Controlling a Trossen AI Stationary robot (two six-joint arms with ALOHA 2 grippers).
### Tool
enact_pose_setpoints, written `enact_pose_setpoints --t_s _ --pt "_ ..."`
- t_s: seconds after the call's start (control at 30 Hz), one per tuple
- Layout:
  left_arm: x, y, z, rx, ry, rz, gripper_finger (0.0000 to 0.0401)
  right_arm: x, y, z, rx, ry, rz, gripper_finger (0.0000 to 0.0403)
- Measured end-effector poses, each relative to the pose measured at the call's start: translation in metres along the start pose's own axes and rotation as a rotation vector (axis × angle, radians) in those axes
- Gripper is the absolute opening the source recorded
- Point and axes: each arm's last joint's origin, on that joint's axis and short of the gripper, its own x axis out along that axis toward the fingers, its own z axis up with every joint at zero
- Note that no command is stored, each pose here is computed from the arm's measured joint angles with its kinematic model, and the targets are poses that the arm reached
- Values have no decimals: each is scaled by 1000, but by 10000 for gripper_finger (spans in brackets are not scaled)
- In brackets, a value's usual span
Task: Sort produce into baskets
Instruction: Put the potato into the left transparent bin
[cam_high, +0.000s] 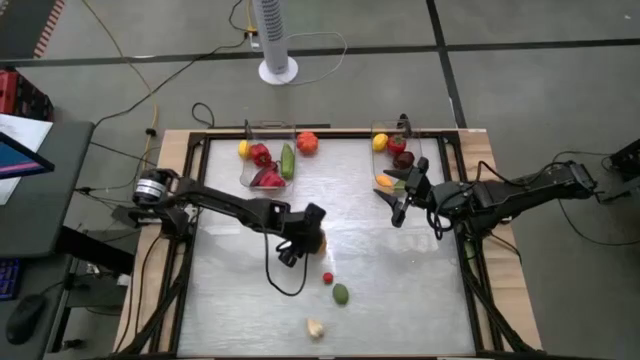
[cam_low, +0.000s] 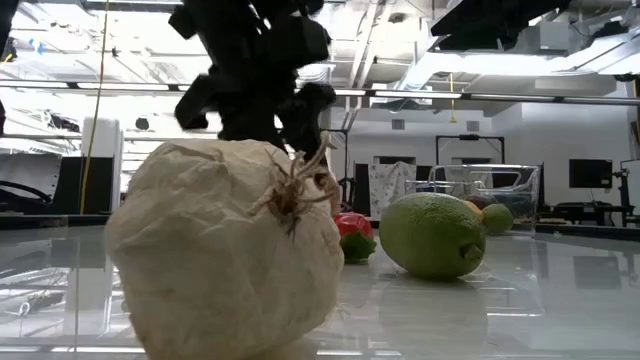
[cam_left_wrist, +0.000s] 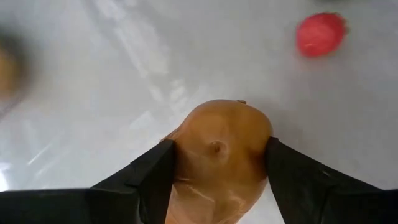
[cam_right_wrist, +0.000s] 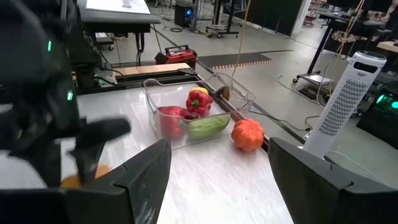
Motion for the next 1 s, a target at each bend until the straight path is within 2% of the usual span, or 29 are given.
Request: enact_pose_setpoints --t_s 0.1,0.33,0.47,0.63,0.77,0.87,1.0 --pt "-21 10 -3 -54 4 60 213 0 -1 0 -12 -2 -6 296" --pt "-83 36 -9 -208 -95 223 213 6 -8 3 -36 -13 -53 296" --pt "-110 46 -26 -289 -105 360 213 9 -13 4 -50 -18 -76 296" --pt "-118 62 -70 -465 -68 533 213 10 -15 9 -62 -60 -43 296" --pt "-118 74 -106 -660 -91 645 214 11 -15 12 -66 -89 -21 296" --pt "-118 79 -121 -732 -102 652 229 12 -17 13 -71 -95 -21 296" --pt "-120 81 -124 -743 -107 650 266 17 -18 12 -64 -88 18 297"
